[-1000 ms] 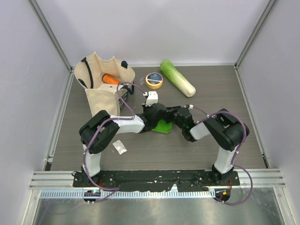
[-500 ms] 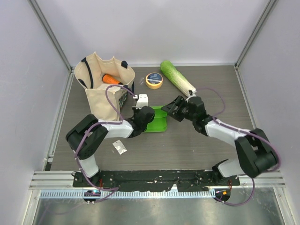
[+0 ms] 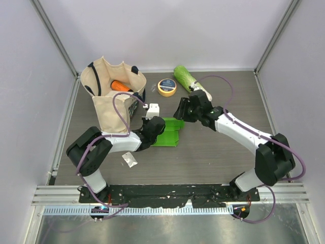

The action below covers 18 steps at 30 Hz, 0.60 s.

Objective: Fold the paper box

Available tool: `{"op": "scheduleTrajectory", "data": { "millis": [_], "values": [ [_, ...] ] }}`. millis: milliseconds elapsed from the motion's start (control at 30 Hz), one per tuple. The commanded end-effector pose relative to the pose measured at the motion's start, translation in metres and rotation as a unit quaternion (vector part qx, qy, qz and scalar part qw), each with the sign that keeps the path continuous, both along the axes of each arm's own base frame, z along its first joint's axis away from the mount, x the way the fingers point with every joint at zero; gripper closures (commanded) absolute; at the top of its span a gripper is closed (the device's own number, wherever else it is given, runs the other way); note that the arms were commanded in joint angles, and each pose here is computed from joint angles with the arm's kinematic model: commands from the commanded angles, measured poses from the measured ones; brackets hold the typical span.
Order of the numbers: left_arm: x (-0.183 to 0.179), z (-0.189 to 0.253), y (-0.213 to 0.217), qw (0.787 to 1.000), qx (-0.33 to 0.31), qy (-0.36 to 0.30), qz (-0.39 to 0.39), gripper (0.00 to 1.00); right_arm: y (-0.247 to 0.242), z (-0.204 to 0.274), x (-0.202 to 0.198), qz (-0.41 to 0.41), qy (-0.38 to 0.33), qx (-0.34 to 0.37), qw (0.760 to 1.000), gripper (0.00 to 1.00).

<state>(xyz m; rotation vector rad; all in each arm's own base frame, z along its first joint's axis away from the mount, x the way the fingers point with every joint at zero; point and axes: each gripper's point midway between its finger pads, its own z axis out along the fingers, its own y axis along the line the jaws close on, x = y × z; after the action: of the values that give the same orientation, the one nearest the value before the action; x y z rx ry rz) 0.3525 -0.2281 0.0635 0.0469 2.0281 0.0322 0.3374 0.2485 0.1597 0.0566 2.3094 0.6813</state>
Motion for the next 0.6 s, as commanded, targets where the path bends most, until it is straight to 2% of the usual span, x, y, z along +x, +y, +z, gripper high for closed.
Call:
{"op": "scheduleTrajectory", "data": {
  "millis": [0, 433, 567],
  "values": [
    [0.001, 0.013, 0.003, 1.0, -0.003, -0.02, 0.006, 1.0, 0.0, -0.012, 0.004, -0.028, 0.016, -0.046, 0.998, 0.51],
    [0.002, 0.017, 0.004, 1.0, -0.008, -0.029, 0.006, 1.0, 0.008, -0.017, 0.014, -0.037, 0.002, -0.02, 0.999, 0.5],
    [0.002, 0.018, 0.005, 0.999, -0.009, -0.031, 0.007, 1.0, 0.019, -0.019, 0.014, -0.027, 0.015, 0.025, 0.999, 0.5]
  ]
}}
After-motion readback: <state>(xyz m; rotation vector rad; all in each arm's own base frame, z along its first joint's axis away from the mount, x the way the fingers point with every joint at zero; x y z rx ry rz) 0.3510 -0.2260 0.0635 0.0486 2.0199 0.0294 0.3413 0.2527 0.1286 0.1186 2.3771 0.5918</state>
